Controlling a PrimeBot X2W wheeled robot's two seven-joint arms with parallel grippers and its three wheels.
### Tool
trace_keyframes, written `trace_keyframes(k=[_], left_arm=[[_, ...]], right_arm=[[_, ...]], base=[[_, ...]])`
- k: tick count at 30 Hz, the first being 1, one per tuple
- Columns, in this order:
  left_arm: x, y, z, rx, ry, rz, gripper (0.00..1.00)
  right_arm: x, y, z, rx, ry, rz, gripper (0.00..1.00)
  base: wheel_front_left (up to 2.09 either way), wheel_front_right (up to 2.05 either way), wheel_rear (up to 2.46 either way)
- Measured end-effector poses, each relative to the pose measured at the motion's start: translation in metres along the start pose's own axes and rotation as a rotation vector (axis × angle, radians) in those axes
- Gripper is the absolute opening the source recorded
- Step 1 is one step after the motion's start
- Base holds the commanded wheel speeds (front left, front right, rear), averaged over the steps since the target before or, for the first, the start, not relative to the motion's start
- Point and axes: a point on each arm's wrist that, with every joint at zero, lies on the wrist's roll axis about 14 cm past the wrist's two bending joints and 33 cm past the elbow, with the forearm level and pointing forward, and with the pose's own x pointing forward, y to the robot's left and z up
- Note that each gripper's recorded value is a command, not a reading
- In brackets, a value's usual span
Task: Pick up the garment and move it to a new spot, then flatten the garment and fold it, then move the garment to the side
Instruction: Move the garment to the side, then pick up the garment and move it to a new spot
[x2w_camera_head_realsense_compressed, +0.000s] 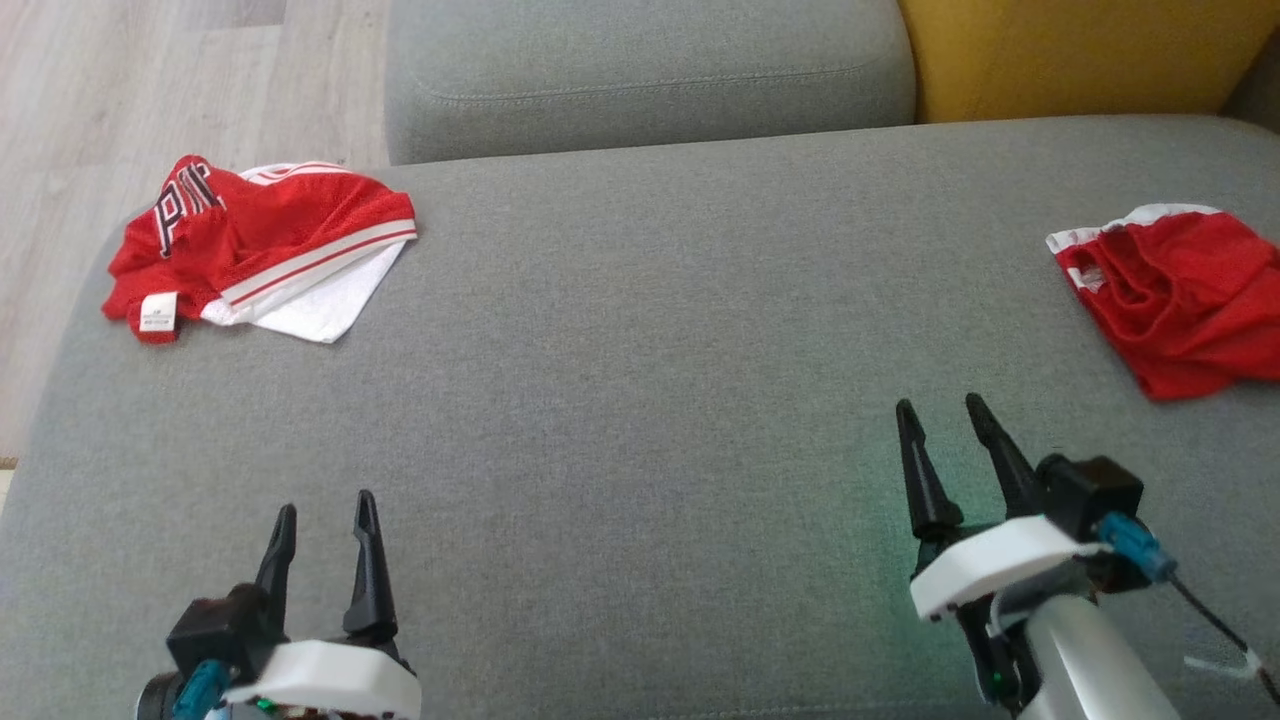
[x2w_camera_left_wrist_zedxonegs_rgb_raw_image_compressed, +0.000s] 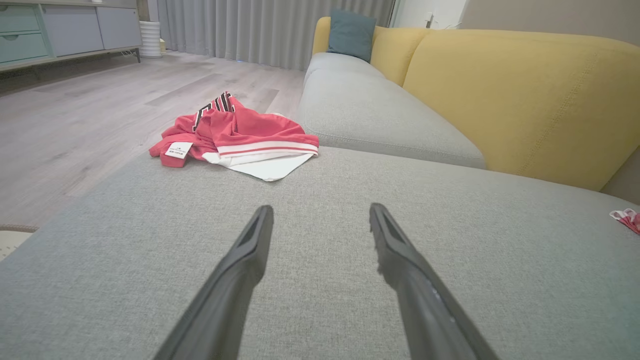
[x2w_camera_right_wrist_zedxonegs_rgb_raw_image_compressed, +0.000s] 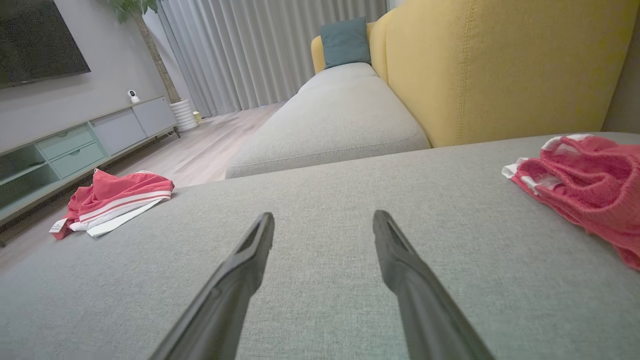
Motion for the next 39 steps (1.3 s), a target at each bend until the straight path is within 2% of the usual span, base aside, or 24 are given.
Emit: trace_keyframes(k=[12,27,33,39], left_arm=[[0.001,-0.005,-0.004,0.001,0.013,-0.014,1.0],[-0.001,-0.003,-0.007,0.0,0.021,-0.009,1.0],[-0.01,0.008,-0.004,-0.001,0.011,0.03,1.0],[-0.029,0.037,0.006,0.013,-0.025,0.128,1.0]], right_arm=[[-0.005,0.002,0.01,0.004,-0.039,0.005,1.0],[-0.004,0.008,0.007,0.002,-0.023,0.021,1.0],[0.004,0.027,0.006,-0.007,-0.018,0.079,1.0],[0.016,0.065,-0.001,-0.012,0.004,0.194,1.0]], base=[[0.0,0.0,0.0],[0.0,0.0,0.0],[0.0,0.0,0.0],[0.0,0.0,0.0]])
